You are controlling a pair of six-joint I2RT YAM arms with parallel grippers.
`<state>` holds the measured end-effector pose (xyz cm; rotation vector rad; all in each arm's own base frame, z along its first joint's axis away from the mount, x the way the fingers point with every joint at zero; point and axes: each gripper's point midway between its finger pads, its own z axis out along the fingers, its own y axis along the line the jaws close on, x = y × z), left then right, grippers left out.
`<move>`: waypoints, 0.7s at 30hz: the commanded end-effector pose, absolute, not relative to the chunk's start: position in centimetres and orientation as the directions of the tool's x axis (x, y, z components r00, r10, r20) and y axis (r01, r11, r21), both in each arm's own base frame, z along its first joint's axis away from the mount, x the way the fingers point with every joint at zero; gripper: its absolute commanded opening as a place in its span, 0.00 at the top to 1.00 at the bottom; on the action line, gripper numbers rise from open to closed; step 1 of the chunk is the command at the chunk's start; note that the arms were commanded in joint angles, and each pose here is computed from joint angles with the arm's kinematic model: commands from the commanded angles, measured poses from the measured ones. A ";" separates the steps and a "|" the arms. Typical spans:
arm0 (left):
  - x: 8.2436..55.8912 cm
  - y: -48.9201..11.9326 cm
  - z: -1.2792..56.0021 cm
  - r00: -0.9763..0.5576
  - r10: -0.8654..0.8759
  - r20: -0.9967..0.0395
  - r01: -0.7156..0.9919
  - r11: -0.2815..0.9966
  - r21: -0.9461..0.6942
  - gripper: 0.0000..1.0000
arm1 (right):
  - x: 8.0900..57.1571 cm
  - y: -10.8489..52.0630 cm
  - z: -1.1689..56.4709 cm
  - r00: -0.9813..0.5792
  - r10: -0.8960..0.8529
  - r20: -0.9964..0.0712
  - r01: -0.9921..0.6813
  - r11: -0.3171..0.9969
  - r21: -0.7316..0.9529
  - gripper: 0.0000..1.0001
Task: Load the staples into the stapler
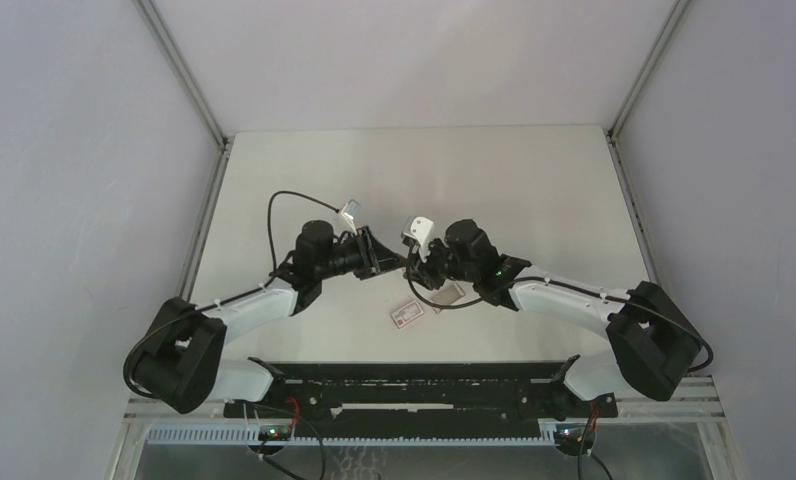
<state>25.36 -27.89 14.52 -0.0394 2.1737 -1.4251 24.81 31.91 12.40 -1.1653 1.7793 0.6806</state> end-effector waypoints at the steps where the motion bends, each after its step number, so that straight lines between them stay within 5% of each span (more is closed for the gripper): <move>1: 25.6 -29.1 17.8 -0.826 -0.310 -0.471 0.353 0.367 -0.861 1.00 | 25.1 32.9 14.6 -0.122 -0.375 -0.919 -0.913 0.405 -0.044 1.00; 8: 25.5 -28.6 18.3 -0.809 -0.332 -0.485 0.356 0.381 -0.854 1.00 | 25.2 32.7 14.8 -0.120 -0.370 -0.921 -0.909 0.415 -0.048 1.00; 9: 25.5 -28.7 18.5 -0.811 -0.327 -0.485 0.359 0.377 -0.854 0.90 | 25.2 32.7 14.9 -0.115 -0.367 -0.923 -0.908 0.416 -0.052 1.00; 11: 25.4 -28.8 18.7 -0.813 -0.322 -0.485 0.363 0.371 -0.855 0.51 | 25.2 32.6 15.2 -0.113 -0.361 -0.926 -0.906 0.420 -0.054 1.00; 13: 25.5 -28.8 18.9 -0.812 -0.321 -0.488 0.368 0.369 -0.854 0.22 | 25.2 32.5 15.4 -0.112 -0.358 -0.927 -0.903 0.426 -0.056 1.00; 15: 25.5 -28.7 19.1 -0.805 -0.324 -0.497 0.376 0.371 -0.849 0.12 | 25.2 32.4 15.3 -0.113 -0.359 -0.926 -0.902 0.428 -0.056 1.00; 21: 27.2 -25.9 18.2 -0.723 -0.387 -0.573 0.335 0.529 -0.780 0.05 | 26.7 31.6 14.4 -0.168 -0.365 -0.916 -0.858 0.511 -0.046 1.00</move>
